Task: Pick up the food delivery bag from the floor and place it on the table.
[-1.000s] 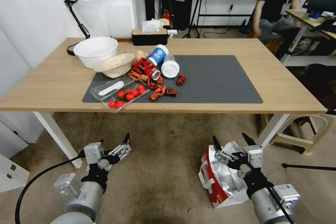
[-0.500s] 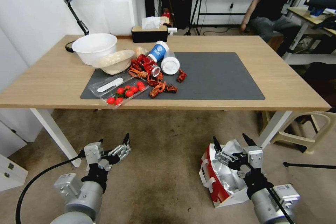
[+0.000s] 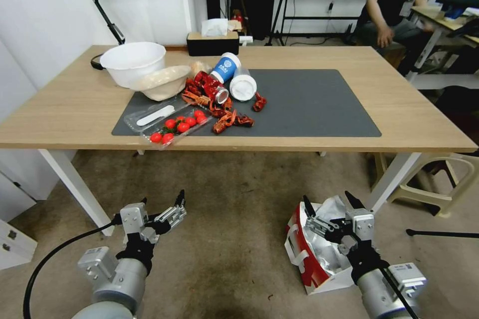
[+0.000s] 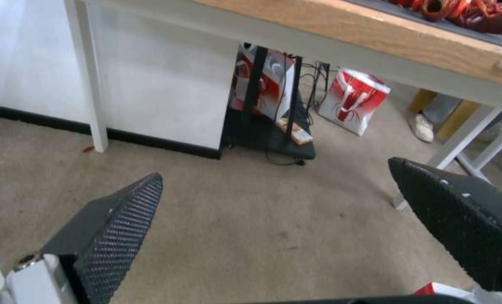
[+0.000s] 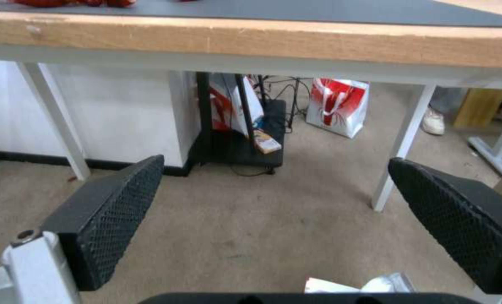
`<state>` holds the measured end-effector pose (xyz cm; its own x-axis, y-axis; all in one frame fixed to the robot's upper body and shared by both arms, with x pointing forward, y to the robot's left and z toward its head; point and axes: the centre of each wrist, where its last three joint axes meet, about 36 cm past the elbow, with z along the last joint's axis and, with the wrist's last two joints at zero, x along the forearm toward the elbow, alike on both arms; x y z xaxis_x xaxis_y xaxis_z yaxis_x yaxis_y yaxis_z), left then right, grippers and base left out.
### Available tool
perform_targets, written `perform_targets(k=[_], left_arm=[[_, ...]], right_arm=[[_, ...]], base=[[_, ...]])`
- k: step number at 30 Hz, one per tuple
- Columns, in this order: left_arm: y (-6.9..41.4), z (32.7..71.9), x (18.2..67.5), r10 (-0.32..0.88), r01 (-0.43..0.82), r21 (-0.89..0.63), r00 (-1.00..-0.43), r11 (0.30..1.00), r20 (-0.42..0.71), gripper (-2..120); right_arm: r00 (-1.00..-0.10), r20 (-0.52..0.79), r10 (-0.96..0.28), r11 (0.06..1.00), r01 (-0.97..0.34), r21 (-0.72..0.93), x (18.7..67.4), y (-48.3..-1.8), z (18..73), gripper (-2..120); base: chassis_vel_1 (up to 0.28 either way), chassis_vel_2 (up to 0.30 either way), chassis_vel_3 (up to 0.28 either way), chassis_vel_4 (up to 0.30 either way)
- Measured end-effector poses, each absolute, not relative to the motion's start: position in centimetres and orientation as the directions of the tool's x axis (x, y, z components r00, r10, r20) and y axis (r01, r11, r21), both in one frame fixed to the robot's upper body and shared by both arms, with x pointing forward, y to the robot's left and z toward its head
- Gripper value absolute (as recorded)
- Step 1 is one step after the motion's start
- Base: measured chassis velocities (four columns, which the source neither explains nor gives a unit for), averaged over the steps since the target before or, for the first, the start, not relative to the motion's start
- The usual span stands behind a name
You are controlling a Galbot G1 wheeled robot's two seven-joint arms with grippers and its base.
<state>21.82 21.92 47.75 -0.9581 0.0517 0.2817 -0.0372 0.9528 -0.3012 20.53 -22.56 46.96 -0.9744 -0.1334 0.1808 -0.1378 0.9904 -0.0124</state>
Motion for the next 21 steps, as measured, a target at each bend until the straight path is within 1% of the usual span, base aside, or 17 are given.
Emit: perform_targets(k=[21], left_arm=[[21.81,47.51,21.78,0.052,-0.033,-0.293,-0.959,0.956,0.277,100]], right_arm=[[-0.974,0.187,-0.131,0.991,-0.136,-0.014,20.53,-22.61,46.69,100]], base=[[0.000,0.000,0.000,0.000]])
